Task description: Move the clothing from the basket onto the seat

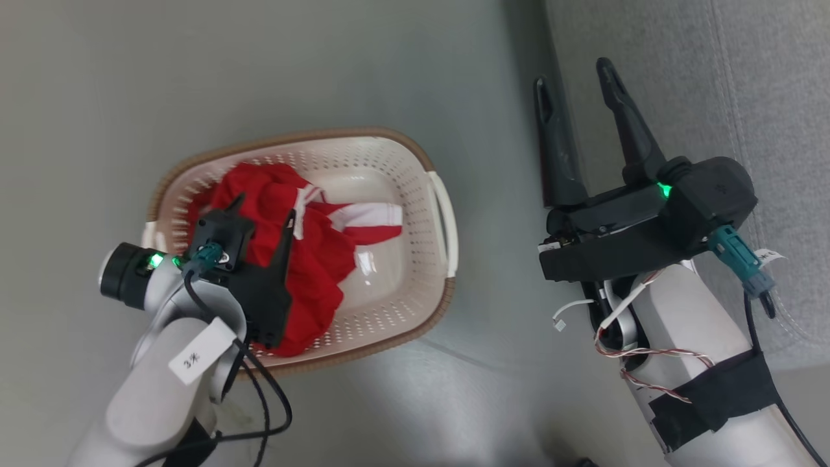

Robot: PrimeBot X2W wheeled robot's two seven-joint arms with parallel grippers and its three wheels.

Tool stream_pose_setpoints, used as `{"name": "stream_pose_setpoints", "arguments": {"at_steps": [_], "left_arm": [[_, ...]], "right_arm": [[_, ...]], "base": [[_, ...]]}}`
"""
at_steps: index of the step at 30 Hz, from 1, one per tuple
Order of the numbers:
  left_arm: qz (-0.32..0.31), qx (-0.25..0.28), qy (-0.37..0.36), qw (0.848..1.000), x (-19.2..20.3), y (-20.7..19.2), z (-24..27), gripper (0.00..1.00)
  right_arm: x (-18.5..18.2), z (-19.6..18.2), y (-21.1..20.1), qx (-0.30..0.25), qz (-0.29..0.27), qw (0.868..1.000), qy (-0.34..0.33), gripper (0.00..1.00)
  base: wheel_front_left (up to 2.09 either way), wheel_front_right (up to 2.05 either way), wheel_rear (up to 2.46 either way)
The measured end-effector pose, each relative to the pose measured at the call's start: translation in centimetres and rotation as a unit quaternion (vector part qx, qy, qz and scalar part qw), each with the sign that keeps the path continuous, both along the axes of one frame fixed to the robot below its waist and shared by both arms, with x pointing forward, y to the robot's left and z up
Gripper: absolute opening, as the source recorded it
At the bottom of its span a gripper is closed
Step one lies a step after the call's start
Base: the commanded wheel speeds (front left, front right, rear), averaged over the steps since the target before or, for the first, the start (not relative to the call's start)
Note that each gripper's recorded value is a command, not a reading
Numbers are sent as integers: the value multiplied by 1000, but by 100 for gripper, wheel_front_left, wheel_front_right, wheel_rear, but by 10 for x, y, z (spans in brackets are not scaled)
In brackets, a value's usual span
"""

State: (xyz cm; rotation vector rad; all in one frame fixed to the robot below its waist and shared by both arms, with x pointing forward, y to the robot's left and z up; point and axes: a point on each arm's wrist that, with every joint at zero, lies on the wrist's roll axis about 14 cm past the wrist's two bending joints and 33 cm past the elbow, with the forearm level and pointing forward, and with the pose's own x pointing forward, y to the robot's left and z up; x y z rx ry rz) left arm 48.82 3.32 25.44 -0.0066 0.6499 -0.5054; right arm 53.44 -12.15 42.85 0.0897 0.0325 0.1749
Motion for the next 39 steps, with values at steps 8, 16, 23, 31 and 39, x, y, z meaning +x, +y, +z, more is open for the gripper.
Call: {"name": "stream_pose_setpoints", "arguments": {"at_steps": [8,16,23,31,39], "left_arm": [[-48,22,57,997,-5,-21,-45,100],[-64,41,109,991,-9,-33,-85,100],[-60,66,135,987,-2,-26,-112,100],[-81,116,171,975,-13,-12,-145,100],[-125,177,203,955,-36,2,-165,100]], "right_arm": [[-3,-25,-11,-15,-10,999,29,100],[-6,-46,-18,-28,-15,998,52,100],[-8,-62,-22,-34,-17,997,69,100],[-4,-75,-21,-32,-13,996,81,100],[-6,-81,-20,-33,-10,995,90,100]], "base": [[0,0,0],[0,0,0],[0,0,0],[0,0,0],[0,0,0]]}}
